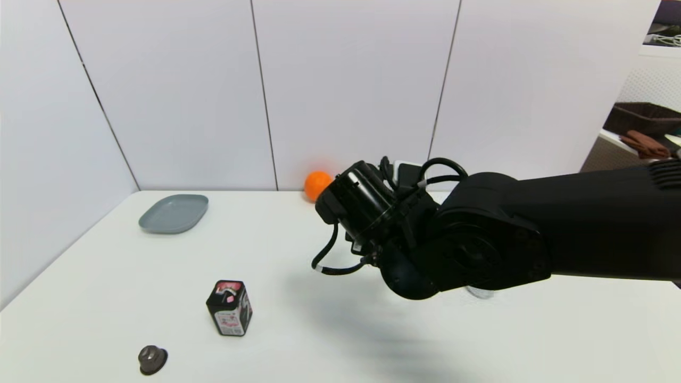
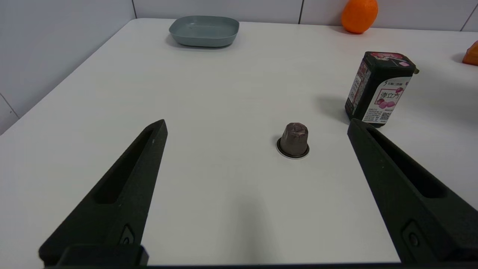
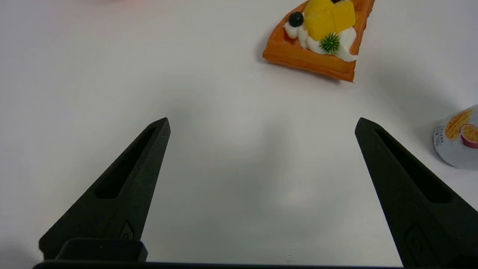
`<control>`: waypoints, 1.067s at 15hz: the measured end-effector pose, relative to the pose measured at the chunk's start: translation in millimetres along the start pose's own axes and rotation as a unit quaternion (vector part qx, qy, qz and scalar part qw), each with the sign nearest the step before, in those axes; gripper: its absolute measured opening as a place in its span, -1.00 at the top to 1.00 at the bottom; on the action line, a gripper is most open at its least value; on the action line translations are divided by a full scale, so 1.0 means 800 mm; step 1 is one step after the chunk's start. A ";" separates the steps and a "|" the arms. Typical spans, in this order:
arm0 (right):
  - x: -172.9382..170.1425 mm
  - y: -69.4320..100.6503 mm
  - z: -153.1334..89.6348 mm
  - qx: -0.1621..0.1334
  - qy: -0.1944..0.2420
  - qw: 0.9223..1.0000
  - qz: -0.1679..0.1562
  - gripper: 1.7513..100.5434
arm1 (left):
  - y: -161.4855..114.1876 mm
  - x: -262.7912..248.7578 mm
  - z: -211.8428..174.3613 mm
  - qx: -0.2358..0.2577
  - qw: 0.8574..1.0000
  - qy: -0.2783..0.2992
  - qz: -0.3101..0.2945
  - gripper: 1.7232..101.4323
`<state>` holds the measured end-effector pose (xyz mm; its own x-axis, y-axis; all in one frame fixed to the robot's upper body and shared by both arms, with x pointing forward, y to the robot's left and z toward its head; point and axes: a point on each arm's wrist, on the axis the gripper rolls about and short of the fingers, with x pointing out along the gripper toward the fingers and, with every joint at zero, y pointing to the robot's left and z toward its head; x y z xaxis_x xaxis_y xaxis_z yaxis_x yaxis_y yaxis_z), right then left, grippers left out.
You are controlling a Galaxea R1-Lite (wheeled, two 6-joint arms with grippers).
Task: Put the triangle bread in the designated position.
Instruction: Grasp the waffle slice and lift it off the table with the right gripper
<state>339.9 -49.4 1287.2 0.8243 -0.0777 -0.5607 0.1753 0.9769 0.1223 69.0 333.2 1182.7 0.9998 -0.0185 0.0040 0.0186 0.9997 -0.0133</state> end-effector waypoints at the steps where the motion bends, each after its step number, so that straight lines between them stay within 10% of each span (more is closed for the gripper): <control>1: 0.005 0.000 0.003 0.001 -0.002 1.000 -0.004 -0.95 | 0.000 0.000 0.000 0.000 1.000 0.000 0.000 -0.93; 16: 0.123 -0.006 0.023 0.041 -0.005 0.996 -0.082 -0.95 | 0.000 0.000 0.000 0.000 1.000 0.000 0.000 -0.93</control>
<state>429.9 -65.5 1246.3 0.7862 -0.2381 -0.5703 0.3521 0.9310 0.0967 69.0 333.2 1182.7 0.9998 -0.0189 0.0040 0.0190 0.9997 -0.0138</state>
